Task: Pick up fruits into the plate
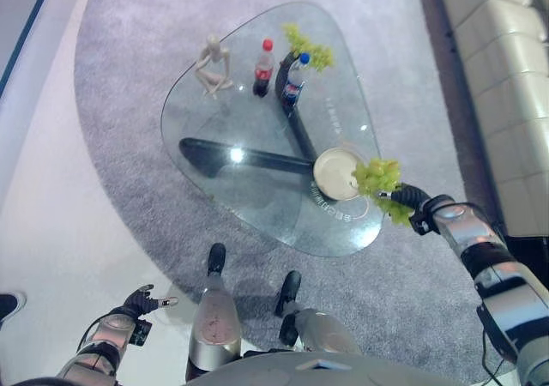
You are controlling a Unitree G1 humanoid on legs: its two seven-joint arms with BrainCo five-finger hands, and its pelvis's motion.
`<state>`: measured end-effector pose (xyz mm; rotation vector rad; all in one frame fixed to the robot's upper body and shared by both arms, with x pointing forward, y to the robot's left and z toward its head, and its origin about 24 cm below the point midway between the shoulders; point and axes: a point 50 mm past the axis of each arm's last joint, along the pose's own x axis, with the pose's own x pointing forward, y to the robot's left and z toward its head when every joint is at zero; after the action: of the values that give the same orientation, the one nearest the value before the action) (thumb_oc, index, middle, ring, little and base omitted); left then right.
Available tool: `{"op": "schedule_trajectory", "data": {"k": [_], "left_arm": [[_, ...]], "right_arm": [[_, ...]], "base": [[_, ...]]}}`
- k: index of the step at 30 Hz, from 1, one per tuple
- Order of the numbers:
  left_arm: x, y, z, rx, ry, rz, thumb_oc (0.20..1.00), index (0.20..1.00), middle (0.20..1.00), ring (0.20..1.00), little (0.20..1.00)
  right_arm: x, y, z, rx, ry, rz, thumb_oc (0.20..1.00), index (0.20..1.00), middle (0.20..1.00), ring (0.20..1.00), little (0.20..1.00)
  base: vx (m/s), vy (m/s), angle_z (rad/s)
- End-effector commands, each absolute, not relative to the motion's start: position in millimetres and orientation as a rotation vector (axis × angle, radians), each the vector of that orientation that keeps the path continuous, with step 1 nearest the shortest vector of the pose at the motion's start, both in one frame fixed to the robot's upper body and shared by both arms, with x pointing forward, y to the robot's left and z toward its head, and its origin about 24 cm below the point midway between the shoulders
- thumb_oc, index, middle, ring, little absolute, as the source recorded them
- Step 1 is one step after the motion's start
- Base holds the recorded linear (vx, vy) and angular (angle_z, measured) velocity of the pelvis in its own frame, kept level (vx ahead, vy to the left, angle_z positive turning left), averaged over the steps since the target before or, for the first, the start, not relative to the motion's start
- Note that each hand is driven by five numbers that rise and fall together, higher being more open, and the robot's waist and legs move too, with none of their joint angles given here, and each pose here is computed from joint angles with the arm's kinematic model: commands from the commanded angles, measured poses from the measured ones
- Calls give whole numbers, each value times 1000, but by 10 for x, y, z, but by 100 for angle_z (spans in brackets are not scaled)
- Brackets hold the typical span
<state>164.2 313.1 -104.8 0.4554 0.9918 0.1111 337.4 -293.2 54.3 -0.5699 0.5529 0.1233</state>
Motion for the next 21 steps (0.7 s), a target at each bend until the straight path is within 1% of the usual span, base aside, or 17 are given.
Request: {"op": "schedule_trajectory", "data": {"k": [1,5,8,13,21], "left_arm": [[1988,2918,-957,409,862,79,1000,1000,1000,1000,1000],[2271,2725,-821,402,738,17,1000,1000,1000,1000,1000],[2381,2582,-774,397,684,-24,1000,1000,1000,1000,1000],[2463,2459,-737,374,652,-47,1000,1000,1000,1000,1000],[2455,2363,-766,348,650,-75,1000,1000,1000,1000,1000]], "right_arm": [[3640,-3062,1270,-741,371,13,200,200,200,200,200],[3723,-3131,1528,-791,343,-80,200,200,200,200,200],[3752,-3173,1637,-813,344,-128,200,200,200,200,200],[3771,-3244,1752,-836,358,-193,200,200,200,200,200],[3782,-3334,1941,-897,396,-283,200,200,200,200,200]], "base": [[-199,110,11],[-116,96,16],[-56,115,5],[-28,84,1],[-25,58,-3]]}}
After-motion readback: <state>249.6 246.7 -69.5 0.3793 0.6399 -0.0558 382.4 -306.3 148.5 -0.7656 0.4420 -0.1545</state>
